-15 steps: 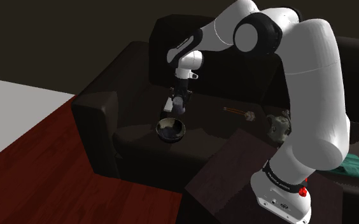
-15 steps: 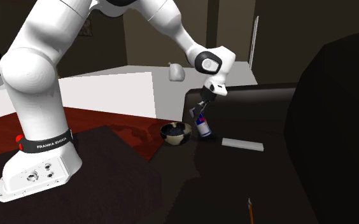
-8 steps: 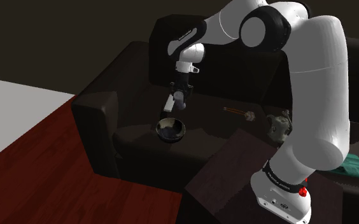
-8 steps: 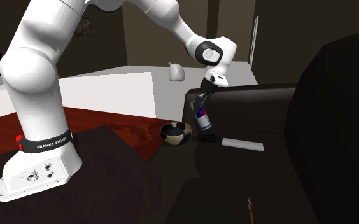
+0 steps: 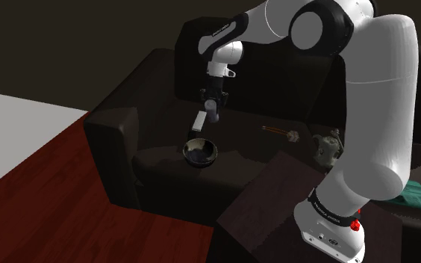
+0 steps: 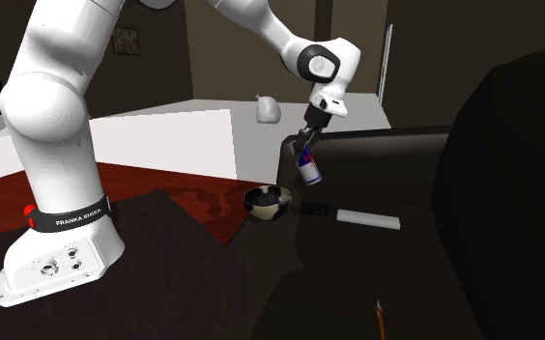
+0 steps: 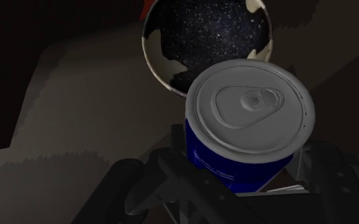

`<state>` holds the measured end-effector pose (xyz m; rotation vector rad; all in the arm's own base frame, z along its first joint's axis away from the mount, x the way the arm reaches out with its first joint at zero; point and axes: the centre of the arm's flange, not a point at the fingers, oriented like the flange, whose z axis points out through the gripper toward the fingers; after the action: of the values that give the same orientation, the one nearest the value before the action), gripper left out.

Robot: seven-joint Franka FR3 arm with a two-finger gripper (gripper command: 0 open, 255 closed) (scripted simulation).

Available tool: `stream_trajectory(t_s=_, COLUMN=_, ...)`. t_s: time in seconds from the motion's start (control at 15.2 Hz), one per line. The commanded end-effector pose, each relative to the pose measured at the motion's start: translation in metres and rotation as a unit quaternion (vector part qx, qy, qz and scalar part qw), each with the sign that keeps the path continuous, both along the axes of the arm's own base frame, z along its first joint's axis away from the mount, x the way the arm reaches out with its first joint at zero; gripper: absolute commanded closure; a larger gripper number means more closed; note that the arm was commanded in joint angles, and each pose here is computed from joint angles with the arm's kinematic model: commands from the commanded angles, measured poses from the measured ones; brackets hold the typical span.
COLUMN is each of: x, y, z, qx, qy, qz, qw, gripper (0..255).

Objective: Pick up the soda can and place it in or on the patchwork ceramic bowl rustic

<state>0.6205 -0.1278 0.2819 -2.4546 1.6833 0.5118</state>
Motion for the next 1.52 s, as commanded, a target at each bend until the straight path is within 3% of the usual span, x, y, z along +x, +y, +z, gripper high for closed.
stream_trajectory(t_s=0.0, x=0.001, y=0.000, z=0.011, qx=0.000, qy=0.000, qz=0.000, qw=1.0000, gripper=255)
stream_trajectory(t_s=0.59, x=0.001, y=0.000, z=0.058, qx=0.000, qy=0.000, qz=0.000, qw=1.0000, gripper=255)
stream_trajectory(t_s=1.06, x=-0.051, y=0.075, z=0.077, qx=0.000, qy=0.000, qz=0.000, qw=1.0000, gripper=255)
stream_trajectory(t_s=1.45, x=-0.054, y=0.079, z=0.052, qx=0.000, qy=0.000, qz=0.000, qw=1.0000, gripper=255)
